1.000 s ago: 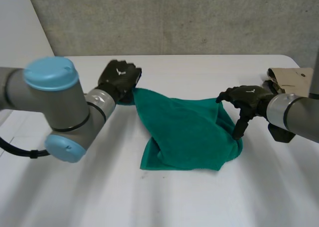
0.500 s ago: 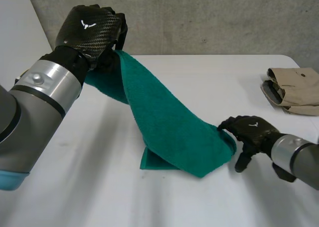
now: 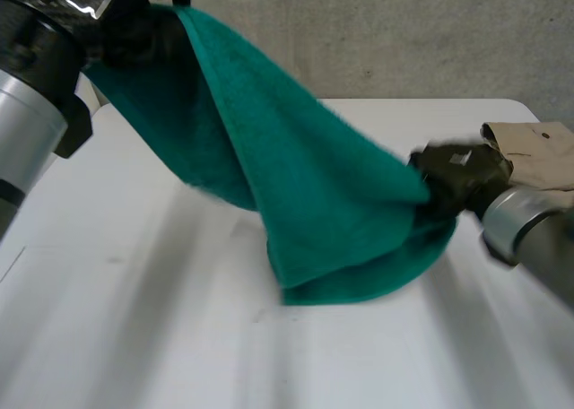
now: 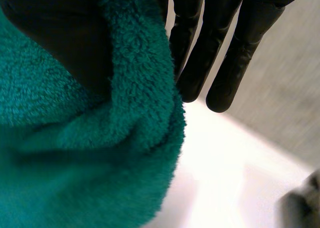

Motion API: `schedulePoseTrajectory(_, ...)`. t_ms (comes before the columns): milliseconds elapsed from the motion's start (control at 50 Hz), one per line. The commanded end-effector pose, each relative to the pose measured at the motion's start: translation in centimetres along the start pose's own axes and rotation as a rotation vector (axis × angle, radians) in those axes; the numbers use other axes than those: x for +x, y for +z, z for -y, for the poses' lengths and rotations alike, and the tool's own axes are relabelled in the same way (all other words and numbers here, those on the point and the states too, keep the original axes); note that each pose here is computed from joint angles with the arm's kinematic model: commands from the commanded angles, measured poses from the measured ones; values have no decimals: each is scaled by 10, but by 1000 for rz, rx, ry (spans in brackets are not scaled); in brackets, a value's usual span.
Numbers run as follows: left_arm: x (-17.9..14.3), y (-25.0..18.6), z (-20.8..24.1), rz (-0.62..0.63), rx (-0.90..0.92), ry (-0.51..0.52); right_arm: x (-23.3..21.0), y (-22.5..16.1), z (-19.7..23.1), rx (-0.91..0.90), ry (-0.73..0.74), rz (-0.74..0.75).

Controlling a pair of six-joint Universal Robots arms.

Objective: Fold the laundry.

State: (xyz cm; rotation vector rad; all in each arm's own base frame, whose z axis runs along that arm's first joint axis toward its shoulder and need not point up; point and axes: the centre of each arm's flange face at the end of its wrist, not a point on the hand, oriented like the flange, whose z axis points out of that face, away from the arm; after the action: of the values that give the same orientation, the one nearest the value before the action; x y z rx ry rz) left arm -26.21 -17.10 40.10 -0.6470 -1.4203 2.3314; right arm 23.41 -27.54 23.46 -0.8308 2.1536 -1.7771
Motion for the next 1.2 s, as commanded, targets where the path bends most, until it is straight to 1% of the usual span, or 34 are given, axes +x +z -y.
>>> schedulePoseTrajectory(20, -3, -10, 18, 10, 40, -2, 26, -19, 81, 81, -141, 66)
schedulePoseTrajectory(60, -3, -11, 15, 6, 22, -18, 29, -8, 79, 38, -126, 88)
schedulePoseTrajectory(100, -2, -13, 10, 2, 1, -32, 29, 12, 77, 3, -129, 116)
schedulePoseTrajectory(200, 0, -16, -9, 0, -58, -50, 11, 48, 73, -27, -198, 180)
schedulePoseTrajectory(240, 3, -17, -25, -10, -107, -53, -1, 70, 56, -64, -223, 211)
schedulePoseTrajectory(300, 9, -17, -54, -26, -197, -58, -13, 89, 33, -113, -229, 232)
schedulePoseTrajectory(340, 12, -16, -67, -33, -238, -62, -27, 104, 8, -169, -233, 255)
schedulePoseTrajectory(360, 14, -15, -80, -38, -277, -65, -32, 107, 0, -188, -235, 258)
schedulePoseTrajectory(420, 17, -13, -96, -46, -326, -68, -42, 116, -19, -230, -264, 241)
schedulePoseTrajectory(460, 17, -10, -104, -48, -346, -70, -42, 118, -18, -229, -275, 204)
schedulePoseTrajectory(480, 17, -9, -104, -48, -346, -70, -40, 118, -10, -203, -277, 166)
schedulePoseTrajectory(540, 15, -6, -104, -41, -339, -66, -35, 117, 3, -161, -269, 105)
schedulePoseTrajectory(560, 14, -5, -104, -38, -337, -65, -29, 113, 15, -129, -248, 74)
schedulePoseTrajectory(600, 9, -3, -102, -24, -329, -61, -25, 106, 26, -107, -218, 55)
schedulePoseTrajectory(660, 7, -2, -99, -18, -316, -59, -20, 79, 53, -69, -163, 40)
schedulePoseTrajectory(720, 5, -1, -90, -13, -289, -56, -13, 56, 61, -80, -126, 29)
schedulePoseTrajectory(760, 5, -1, -86, -11, -278, -55, -6, 47, 52, -122, -108, 23)
schedulePoseTrajectory(780, 5, -1, -84, -11, -275, -54, -3, 39, 39, -175, -90, 33)
schedulePoseTrajectory(840, 4, -2, -81, -9, -266, -53, -5, 24, 23, -227, -60, 70)
schedulePoseTrajectory(860, 4, -3, -80, -9, -265, -53, -9, 12, 16, -247, -39, 102)
schedulePoseTrajectory(920, 4, -3, -80, -9, -263, -53, -15, -3, -2, -288, 3, 155)
schedulePoseTrajectory(940, 4, -3, -79, -10, -263, -53, -19, -10, -16, -316, 35, 188)
schedulePoseTrajectory(1020, 5, -3, -81, -11, -264, -54, -34, -21, -48, -374, 114, 246)
schedulePoseTrajectory(1120, 6, -3, -85, -16, -277, -56, -40, -19, -65, -341, 161, 231)
schedulePoseTrajectory(1200, 6, -3, -87, -17, -282, -56, -42, -7, -70, -294, 203, 221)
